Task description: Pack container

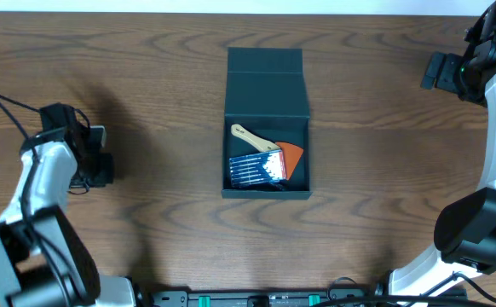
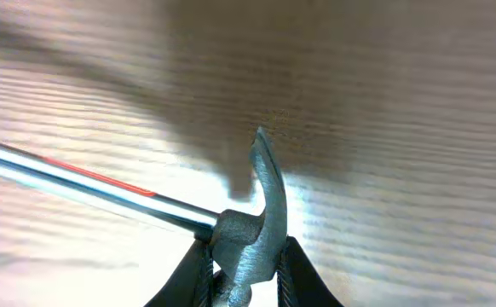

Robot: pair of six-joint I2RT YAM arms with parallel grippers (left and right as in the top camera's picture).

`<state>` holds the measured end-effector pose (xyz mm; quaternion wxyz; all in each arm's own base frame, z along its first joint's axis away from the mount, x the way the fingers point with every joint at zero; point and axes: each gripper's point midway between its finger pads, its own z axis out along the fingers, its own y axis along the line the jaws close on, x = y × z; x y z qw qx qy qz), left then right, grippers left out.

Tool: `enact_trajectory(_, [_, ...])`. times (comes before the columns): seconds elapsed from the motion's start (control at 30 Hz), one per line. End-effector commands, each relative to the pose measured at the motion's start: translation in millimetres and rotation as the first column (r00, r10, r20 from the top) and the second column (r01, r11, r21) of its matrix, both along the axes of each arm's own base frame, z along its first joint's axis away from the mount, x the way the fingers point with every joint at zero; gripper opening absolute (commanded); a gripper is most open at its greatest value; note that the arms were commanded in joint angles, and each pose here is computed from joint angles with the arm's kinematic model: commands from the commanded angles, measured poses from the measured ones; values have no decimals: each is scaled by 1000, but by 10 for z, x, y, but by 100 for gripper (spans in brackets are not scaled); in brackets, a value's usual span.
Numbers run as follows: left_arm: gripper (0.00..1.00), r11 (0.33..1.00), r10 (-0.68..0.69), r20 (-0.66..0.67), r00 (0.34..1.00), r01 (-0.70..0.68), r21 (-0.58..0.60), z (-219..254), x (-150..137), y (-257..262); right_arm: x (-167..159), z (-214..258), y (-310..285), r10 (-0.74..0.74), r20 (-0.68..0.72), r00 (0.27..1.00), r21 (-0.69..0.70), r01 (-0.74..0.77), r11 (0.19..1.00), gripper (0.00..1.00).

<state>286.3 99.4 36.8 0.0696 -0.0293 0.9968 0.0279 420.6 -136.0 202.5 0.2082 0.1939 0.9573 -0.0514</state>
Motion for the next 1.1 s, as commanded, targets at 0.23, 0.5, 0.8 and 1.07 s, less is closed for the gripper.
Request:
enact_trajectory(0.23, [6, 999, -38, 122, 992, 43, -33, 492, 31, -258, -18, -59, -42, -2, -20, 1000, -8, 2, 1000, 99])
enact_trajectory(0.5, [6, 962, -238, 273, 932, 264, -63, 1308, 474, -1323, -43, -71, -34, -2, -31, 1000, -5, 1, 1000, 99])
enact_trajectory(0.8, [6, 886, -387, 455, 802, 460, -59, 2067, 599, -2539, -146, -114, -1, -1, -76, 997, 10, 1, 1000, 99])
enact_trajectory(1.07, [6, 822, -492, 378, 784, 561, -95, 1742, 393, -3197, -222, -142, 28, 1, -109, 994, 23, 1, 1000, 99])
